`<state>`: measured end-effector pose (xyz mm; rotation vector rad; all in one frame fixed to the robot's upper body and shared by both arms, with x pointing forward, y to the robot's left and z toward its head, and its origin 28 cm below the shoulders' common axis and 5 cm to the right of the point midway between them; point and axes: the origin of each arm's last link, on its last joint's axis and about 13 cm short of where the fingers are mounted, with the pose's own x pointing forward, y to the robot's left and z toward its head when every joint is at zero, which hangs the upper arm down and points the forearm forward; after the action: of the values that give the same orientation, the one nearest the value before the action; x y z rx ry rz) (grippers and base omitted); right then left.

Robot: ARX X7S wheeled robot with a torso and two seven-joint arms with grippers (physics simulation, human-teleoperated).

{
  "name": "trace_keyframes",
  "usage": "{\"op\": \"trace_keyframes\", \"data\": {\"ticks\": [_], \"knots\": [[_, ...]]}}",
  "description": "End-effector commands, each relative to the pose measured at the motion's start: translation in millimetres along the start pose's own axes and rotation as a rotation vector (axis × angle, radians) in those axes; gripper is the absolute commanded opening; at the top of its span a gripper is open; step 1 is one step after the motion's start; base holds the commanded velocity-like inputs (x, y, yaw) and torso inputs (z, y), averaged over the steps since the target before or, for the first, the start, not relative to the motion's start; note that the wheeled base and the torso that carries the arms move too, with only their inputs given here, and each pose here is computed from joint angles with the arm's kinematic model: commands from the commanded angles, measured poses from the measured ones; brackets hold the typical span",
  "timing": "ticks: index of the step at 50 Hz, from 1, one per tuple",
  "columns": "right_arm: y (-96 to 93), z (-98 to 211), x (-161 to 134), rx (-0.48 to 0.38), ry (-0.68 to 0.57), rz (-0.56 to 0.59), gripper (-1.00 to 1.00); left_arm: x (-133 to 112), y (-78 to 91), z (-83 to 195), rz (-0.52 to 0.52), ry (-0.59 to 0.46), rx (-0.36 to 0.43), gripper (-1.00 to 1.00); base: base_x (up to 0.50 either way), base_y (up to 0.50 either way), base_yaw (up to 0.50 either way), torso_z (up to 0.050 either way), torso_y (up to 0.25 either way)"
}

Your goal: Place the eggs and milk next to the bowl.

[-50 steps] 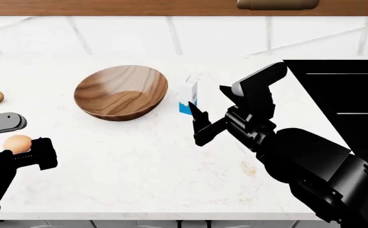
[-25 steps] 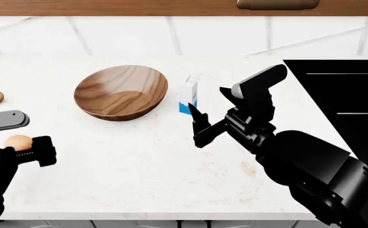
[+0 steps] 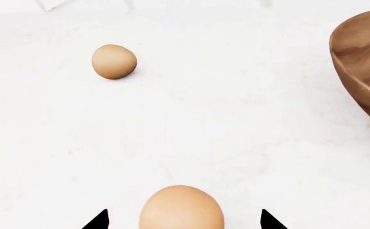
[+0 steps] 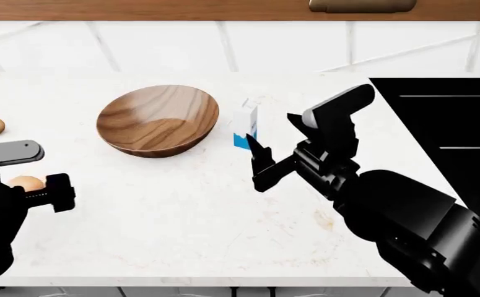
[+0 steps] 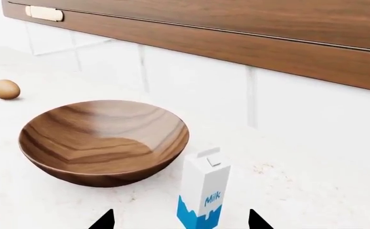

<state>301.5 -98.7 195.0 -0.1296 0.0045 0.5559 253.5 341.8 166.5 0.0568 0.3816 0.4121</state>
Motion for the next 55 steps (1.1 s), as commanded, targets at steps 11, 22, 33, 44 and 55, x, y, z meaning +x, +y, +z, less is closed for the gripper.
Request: {"op": "trace_keyframes", "data": {"ticks": [11,22,33,44,55], "knots": [[0.4,-1,-1,-0.005,0.005,-0.007,1.0,16,-6.7,-1,-0.015,0.017,-0.007,1.0,0.0,0.0,0.0,0.0,0.0],[0.4,-2,0,-0.004,0.01,-0.008,1.0,23,-8.1,-5,-0.014,0.035,-0.016,1.0,0.0,0.0,0.0,0.0,0.0],[-1.0,-2,0,-0.003,0.011,-0.01,1.0,25,-7.6,-12,-0.011,0.055,-0.012,1.0,0.0,0.0,0.0,0.0,0.0],[-0.4,-2,0,-0.001,0.009,-0.013,1.0,27,-3.9,-20,0.011,0.076,-0.021,1.0,0.0,0.0,0.0,0.0,0.0],[-1.4,-2,0,0.001,0.01,-0.014,1.0,30,-2.1,-25,0.021,0.092,-0.024,1.0,0.0,0.0,0.0,0.0,0.0]]}}
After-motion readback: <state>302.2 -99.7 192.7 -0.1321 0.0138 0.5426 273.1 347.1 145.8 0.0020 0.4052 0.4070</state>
